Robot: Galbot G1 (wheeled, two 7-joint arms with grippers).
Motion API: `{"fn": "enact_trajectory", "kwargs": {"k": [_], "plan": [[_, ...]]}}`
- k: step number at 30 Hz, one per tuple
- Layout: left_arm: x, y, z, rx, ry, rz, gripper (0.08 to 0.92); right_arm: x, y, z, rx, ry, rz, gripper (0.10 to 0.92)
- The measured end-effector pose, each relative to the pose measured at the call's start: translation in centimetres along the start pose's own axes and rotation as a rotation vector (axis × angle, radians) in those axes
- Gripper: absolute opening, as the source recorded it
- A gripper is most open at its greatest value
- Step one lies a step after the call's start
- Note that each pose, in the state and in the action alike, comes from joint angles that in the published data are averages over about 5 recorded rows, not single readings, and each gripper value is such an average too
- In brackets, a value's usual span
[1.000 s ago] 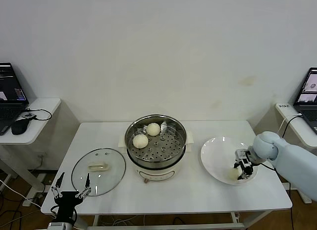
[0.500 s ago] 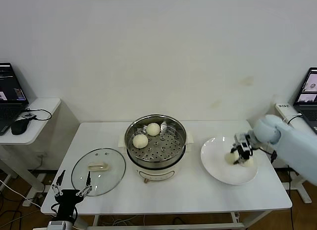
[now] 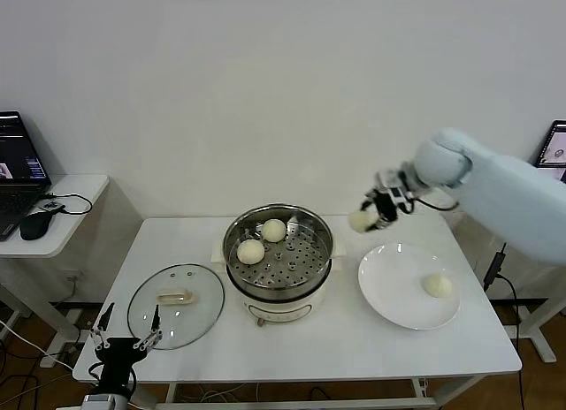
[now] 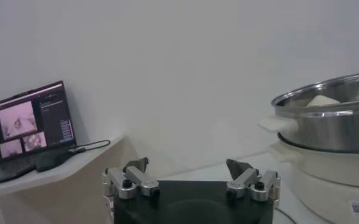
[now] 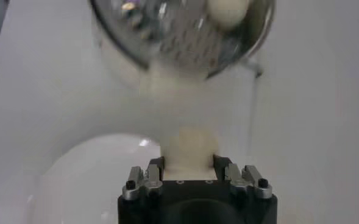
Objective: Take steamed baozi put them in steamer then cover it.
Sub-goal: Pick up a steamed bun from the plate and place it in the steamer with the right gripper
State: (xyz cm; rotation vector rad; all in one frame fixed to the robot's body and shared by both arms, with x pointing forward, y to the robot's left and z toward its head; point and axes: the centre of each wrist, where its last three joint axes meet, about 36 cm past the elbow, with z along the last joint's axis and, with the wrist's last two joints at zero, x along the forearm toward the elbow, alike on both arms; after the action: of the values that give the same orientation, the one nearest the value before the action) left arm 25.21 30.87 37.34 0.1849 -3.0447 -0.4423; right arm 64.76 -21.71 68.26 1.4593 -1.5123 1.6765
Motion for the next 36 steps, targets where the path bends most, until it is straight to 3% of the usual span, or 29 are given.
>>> {"fn": "enact_trajectory", "kwargs": {"k": [19, 36], "plan": [[0.2, 0.3, 0.1, 0.007, -0.001, -0.021, 0.823, -9.3, -1.2, -12.5, 0.466, -0.129, -0.127, 0.528], [0.3, -0.1, 0.0, 0.019, -0.006, -0.023, 0.823, -12.6, 0.0, -15.6, 0.770, -0.132, -0.190, 0.552]]}}
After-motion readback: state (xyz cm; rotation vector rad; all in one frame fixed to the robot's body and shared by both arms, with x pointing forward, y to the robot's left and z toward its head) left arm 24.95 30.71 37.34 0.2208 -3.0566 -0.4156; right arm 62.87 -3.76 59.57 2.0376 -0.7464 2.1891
